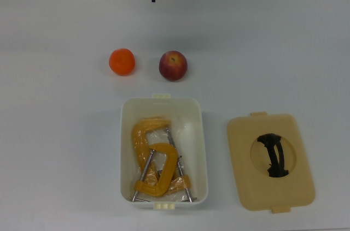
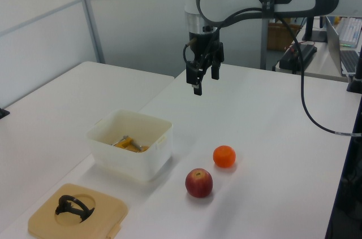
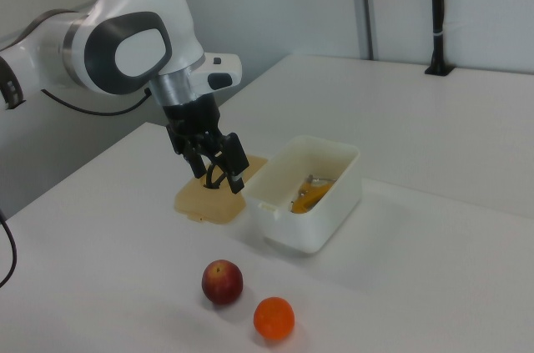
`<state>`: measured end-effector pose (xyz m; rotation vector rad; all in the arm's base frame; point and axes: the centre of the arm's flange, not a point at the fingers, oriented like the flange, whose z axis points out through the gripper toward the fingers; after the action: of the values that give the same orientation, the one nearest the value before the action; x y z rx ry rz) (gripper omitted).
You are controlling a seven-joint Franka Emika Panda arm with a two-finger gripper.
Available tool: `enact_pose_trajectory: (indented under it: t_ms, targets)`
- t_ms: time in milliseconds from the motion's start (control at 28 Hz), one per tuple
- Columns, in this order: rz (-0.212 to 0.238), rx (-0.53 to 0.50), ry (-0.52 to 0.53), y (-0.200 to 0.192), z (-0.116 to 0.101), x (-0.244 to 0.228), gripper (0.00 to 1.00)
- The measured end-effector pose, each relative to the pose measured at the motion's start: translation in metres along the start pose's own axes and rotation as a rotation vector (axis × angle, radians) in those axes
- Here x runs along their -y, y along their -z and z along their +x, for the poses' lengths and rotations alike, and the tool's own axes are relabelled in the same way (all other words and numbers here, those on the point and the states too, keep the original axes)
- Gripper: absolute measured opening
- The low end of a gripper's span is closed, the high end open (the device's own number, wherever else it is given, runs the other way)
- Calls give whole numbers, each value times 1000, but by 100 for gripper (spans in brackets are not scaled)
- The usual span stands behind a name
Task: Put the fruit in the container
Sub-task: 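Move the gripper down to the orange and grasp it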
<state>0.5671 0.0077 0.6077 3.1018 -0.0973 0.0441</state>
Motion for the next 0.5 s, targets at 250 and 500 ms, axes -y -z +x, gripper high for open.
enact_pose_trajectory:
  t_ms: [250, 500]
  targets:
    - [1, -9, 7, -25, 5, 2, 100]
    - [-1, 50, 12, -74, 8, 4, 100]
